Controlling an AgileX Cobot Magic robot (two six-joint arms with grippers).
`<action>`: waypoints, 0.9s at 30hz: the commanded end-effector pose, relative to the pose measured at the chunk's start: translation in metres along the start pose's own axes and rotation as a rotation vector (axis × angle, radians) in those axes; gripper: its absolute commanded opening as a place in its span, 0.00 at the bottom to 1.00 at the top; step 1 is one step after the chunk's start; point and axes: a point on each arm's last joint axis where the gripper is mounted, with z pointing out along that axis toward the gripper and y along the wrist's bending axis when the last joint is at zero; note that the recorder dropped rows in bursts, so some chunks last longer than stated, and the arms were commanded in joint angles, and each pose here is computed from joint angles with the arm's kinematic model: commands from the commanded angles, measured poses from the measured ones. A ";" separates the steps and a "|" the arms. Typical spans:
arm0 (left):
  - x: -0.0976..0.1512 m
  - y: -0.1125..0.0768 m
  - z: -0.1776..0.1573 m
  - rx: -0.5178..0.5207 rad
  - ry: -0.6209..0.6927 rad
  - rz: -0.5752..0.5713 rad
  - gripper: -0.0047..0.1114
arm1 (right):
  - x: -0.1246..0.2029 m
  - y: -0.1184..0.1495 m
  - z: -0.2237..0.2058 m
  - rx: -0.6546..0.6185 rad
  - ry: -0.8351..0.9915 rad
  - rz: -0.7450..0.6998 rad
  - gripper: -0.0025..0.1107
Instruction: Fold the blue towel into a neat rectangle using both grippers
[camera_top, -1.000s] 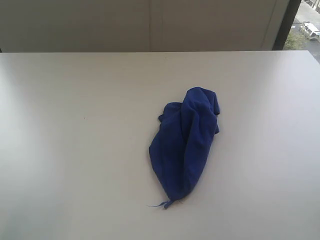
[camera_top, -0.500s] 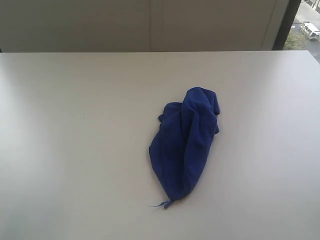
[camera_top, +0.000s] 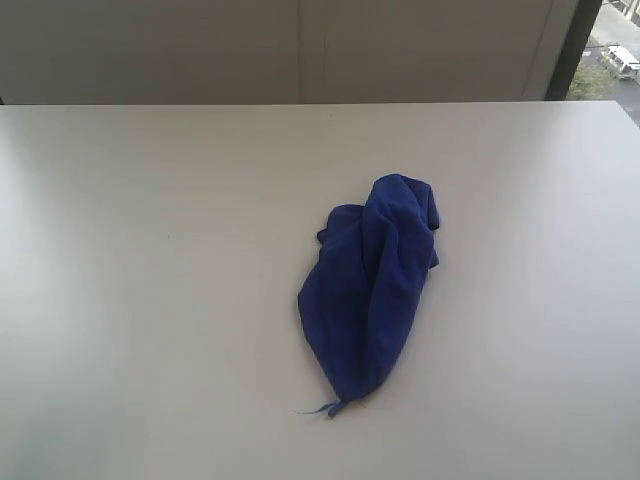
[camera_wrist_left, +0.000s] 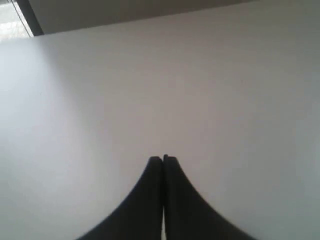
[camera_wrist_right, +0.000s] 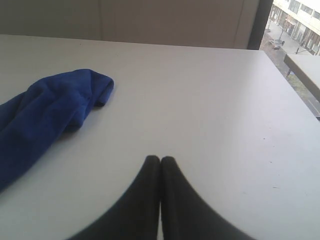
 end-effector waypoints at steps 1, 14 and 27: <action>-0.011 0.002 -0.001 -0.025 -0.138 0.013 0.04 | 0.001 0.000 0.000 0.008 -0.006 -0.003 0.02; -0.055 0.009 -0.020 -0.117 -0.667 0.011 0.04 | 0.001 0.000 0.000 0.008 -0.006 -0.003 0.02; -0.069 0.008 -0.034 0.043 -0.899 -0.299 0.04 | 0.001 0.000 0.000 0.008 -0.006 -0.003 0.02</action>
